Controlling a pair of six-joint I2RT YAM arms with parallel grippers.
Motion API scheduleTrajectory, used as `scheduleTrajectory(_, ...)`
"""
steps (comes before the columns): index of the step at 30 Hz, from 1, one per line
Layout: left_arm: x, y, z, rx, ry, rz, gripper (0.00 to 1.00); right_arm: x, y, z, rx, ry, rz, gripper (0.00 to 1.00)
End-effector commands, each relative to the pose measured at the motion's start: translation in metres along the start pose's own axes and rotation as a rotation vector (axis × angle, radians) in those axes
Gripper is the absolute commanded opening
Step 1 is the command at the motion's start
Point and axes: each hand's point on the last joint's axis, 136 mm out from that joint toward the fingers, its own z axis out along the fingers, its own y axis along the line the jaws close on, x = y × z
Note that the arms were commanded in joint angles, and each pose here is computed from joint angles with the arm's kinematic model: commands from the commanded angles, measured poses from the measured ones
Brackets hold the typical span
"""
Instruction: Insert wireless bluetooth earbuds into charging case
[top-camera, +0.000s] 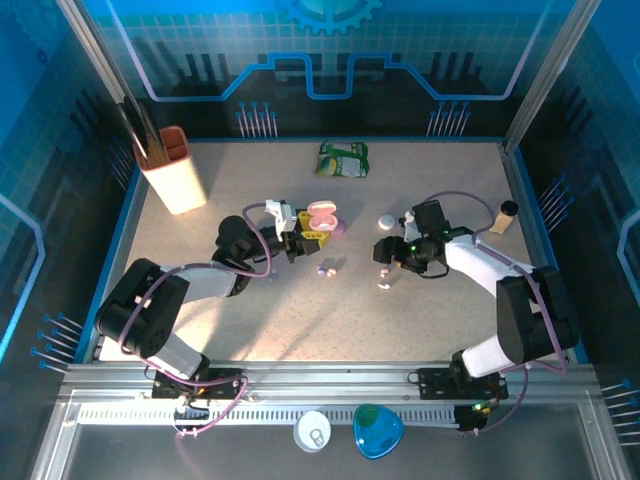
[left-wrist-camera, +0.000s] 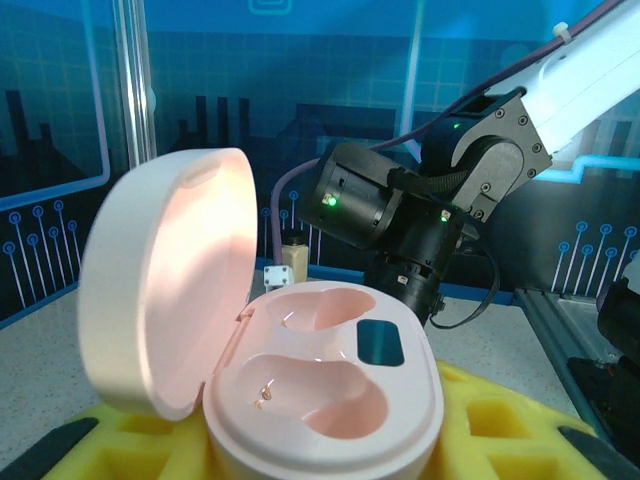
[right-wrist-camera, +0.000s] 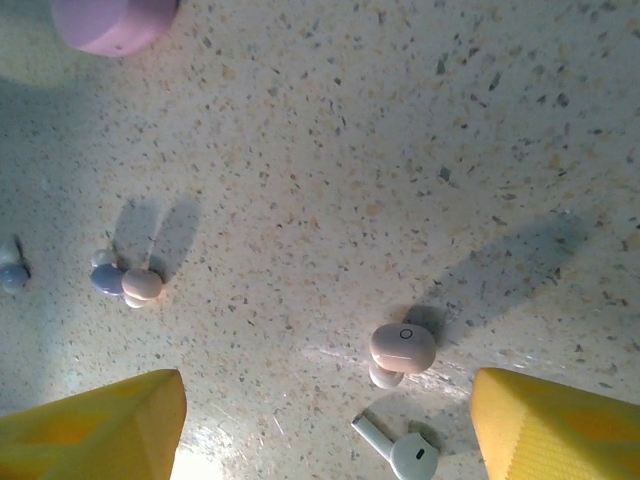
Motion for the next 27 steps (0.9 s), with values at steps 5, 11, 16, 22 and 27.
scheduleTrajectory(5, -0.009, -0.001, -0.004, -0.007, -0.018, 0.047, 0.28, 0.009, 0.003, 0.020, -0.037, 0.056, 0.038, 0.75)
scheduleTrajectory(11, -0.010, -0.002, -0.006, -0.008, -0.022, 0.051, 0.28, 0.008, 0.010, 0.030, -0.081, 0.075, 0.047, 0.75)
scheduleTrajectory(16, -0.010, -0.002, -0.007, -0.013, -0.019, 0.049, 0.28, 0.004, 0.016, 0.035, -0.084, 0.087, 0.031, 0.74)
scheduleTrajectory(22, -0.010, 0.000, -0.008, -0.017, -0.020, 0.050, 0.28, -0.004, 0.028, 0.040, -0.102, 0.089, 0.004, 0.74)
scheduleTrajectory(27, -0.009, 0.001, -0.009, -0.024, -0.018, 0.049, 0.28, -0.007, 0.029, 0.043, -0.084, 0.098, -0.010, 0.74)
